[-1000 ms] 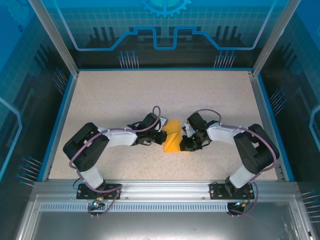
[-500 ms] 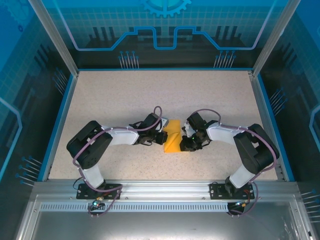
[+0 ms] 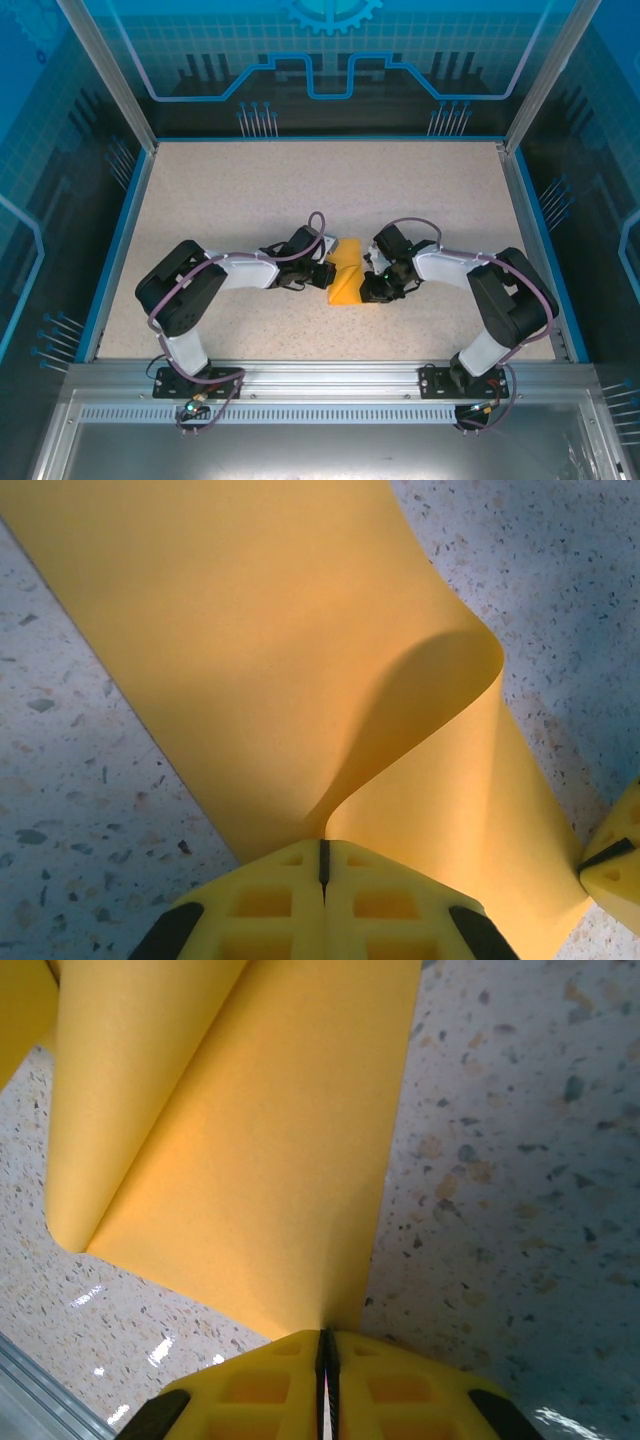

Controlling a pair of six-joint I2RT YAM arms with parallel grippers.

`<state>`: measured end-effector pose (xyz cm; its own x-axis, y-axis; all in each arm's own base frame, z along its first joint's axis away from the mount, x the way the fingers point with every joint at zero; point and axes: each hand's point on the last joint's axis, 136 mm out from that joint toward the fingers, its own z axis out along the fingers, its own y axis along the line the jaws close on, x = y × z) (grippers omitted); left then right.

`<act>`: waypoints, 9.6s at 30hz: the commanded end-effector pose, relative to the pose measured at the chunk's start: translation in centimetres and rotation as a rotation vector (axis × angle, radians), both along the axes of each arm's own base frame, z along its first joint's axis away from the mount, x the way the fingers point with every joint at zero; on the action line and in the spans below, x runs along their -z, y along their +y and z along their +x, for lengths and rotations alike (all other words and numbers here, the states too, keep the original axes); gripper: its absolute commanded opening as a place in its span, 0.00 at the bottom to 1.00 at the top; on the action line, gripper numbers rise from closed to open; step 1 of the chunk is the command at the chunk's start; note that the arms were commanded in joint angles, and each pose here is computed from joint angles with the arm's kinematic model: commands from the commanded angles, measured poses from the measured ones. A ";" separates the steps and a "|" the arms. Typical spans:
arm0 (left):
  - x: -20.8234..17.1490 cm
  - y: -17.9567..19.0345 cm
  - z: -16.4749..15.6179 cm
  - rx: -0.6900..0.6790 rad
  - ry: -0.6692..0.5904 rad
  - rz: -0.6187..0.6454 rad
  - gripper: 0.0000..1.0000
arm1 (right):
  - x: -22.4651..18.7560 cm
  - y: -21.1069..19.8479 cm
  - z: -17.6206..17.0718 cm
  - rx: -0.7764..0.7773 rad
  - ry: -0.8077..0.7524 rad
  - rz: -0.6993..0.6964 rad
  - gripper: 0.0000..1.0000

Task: Fold a paper plane with a square sheet of paper (fold left side to right side)
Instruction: Fold the triangle a second time at the center of the table.

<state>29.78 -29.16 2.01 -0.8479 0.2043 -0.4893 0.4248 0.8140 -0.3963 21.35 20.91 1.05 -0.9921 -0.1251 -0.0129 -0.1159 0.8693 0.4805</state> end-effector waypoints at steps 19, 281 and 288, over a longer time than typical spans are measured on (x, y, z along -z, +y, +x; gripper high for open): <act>1.3 0.1 -0.5 0.026 0.030 0.006 0.00 | -6.3 4.1 4.8 0.060 -0.152 0.334 0.12; 0.0 -3.5 -4.6 0.063 0.298 -0.117 0.00 | 1.9 -0.2 5.7 -0.110 0.069 0.032 0.10; 1.1 -2.5 -4.7 0.037 0.303 -0.067 0.00 | 2.0 -0.5 5.6 -0.113 0.071 0.011 0.10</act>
<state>25.76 -32.41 1.66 -0.9481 0.1903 -0.2548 0.3086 0.7442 -0.5924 27.81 22.11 1.00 -0.9687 -0.2475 -0.0167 -0.2096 0.7805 0.5890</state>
